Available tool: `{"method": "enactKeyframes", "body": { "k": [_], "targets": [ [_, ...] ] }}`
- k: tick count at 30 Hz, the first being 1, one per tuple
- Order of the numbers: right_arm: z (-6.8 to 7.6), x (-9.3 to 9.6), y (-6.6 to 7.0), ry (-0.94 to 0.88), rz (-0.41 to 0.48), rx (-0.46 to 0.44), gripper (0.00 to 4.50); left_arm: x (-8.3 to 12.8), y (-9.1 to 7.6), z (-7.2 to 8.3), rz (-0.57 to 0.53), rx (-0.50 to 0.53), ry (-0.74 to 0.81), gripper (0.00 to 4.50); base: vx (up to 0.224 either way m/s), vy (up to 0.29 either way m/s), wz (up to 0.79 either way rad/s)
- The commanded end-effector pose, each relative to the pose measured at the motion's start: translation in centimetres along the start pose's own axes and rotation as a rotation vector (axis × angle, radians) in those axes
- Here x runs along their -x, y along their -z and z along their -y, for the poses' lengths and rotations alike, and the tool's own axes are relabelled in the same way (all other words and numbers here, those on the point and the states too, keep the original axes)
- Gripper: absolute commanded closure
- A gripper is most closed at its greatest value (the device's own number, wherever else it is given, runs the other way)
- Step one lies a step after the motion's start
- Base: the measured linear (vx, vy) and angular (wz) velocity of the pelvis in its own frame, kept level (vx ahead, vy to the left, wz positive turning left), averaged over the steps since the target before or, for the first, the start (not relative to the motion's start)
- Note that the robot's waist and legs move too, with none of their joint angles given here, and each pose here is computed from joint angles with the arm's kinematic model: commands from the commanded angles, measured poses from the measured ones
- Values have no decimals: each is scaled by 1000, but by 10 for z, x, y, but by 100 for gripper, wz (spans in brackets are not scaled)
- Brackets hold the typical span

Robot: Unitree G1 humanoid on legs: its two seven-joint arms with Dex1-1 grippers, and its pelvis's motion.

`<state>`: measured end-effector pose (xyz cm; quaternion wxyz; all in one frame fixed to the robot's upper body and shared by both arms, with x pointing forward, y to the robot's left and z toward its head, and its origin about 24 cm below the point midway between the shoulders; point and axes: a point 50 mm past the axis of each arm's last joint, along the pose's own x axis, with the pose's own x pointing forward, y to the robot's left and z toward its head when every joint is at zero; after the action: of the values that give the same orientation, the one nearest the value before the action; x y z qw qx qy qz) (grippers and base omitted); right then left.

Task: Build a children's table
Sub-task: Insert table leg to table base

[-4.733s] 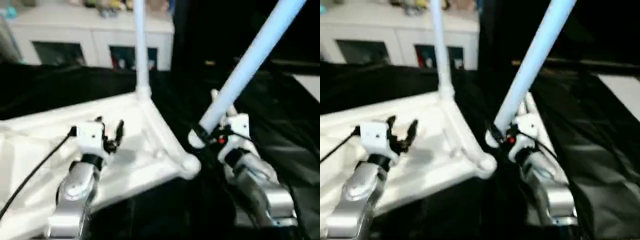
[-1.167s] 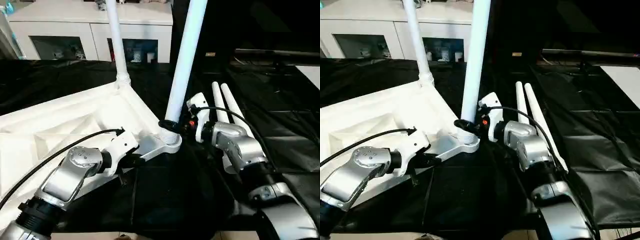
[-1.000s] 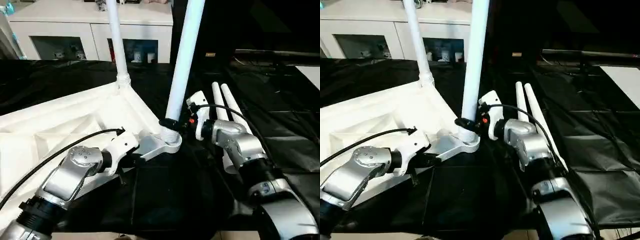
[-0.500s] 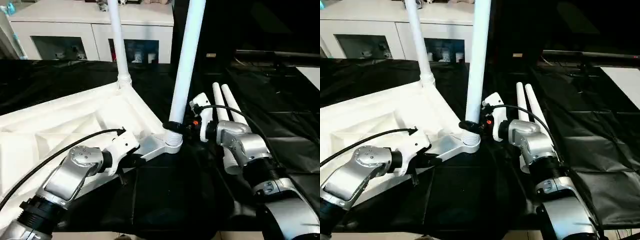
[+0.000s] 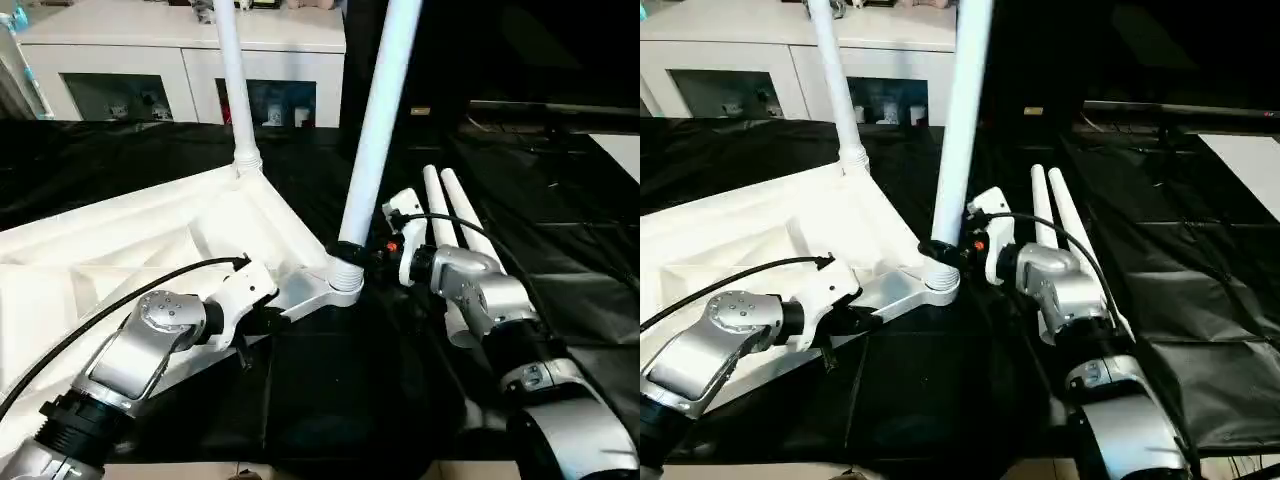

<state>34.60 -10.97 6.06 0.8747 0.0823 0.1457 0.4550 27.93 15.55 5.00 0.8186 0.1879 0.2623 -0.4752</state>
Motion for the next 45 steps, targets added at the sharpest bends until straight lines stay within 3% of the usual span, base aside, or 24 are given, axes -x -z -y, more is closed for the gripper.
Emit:
{"method": "enactKeyframes", "body": {
  "k": [1, 7, 9, 11, 15, 18, 25, 40, 45],
  "targets": [
    [8, 10, 34, 95, -97, -80, 264, -2, -1, 1, -12, -27, 29, 450, 0, 0, 0],
    [5, 17, 54, 136, -65, -83, 264, -4, -3, -2, -13, -28, 27, 450, 0, 0, 0],
    [4, 17, 55, 133, -59, -69, 264, -4, -3, -2, -14, -29, 27, 450, 0, 0, 0],
    [-4, 14, 52, 128, -38, 23, 264, -5, -3, -3, -18, -31, 27, 450, 0, 0, 0],
    [-7, 12, 51, 119, -40, 56, 264, -5, -3, -4, -20, -32, 27, 450, 0, 0, 0],
    [-14, 5, 54, 73, -114, 130, 264, -6, -2, -3, -31, -39, 31, 450, 0, 0, 0],
    [-19, 0, 55, 10, -185, 181, 264, -6, -1, -3, -42, -41, 26, 450, 0, 0, 0],
    [-19, 3, 70, 26, -215, 162, 264, -7, 2, -1, -60, -50, 38, 450, 0, 0, 0],
    [-19, 4, 74, 33, -220, 158, 264, -8, 6, 2, -114, -76, 89, 450, 0, 0, 0]
  ]
}}
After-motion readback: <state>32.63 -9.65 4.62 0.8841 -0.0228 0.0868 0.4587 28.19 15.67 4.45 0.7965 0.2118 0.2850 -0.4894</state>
